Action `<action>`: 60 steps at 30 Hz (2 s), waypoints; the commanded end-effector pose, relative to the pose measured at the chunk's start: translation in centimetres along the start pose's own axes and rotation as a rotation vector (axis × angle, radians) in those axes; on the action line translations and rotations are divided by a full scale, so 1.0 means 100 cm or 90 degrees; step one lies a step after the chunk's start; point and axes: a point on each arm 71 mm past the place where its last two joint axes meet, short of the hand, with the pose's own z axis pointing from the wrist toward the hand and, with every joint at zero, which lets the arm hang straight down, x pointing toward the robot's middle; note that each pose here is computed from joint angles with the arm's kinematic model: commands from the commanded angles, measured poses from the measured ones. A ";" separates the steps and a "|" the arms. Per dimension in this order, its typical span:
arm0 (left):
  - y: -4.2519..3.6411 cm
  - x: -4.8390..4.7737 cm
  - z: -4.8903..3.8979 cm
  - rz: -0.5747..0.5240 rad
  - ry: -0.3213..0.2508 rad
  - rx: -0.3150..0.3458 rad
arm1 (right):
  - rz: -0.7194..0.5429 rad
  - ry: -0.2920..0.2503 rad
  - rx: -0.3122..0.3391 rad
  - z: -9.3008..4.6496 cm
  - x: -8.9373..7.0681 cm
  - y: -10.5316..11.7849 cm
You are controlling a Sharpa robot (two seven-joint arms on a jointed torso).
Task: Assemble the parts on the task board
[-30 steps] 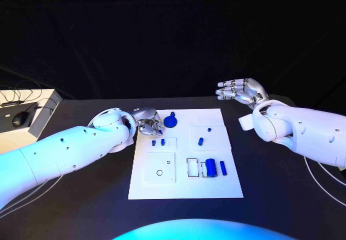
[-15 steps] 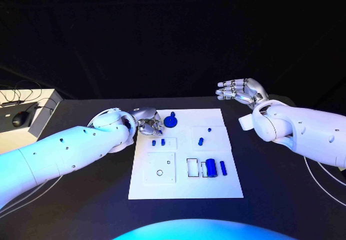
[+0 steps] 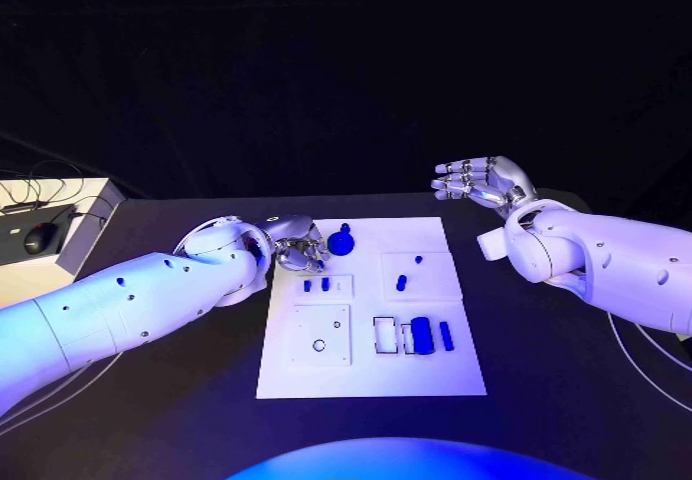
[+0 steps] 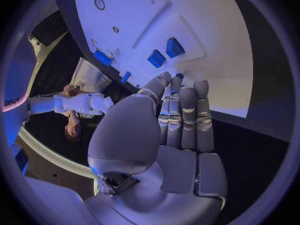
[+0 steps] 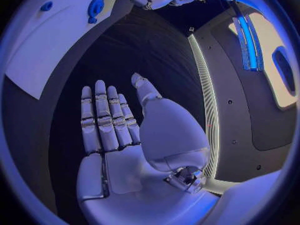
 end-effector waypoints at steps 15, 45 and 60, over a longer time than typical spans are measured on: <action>0.0030 -0.0250 -0.0153 -0.102 0.001 0.012 | -0.007 0.009 -0.002 -0.001 -0.002 0.000; 0.0749 -0.0504 -0.0625 -0.761 -0.229 -0.012 | -0.520 0.254 -0.041 -0.033 0.042 0.003; 0.0728 -0.0378 -0.0632 -0.792 -0.240 0.004 | -0.712 0.249 -0.041 -0.037 0.070 0.004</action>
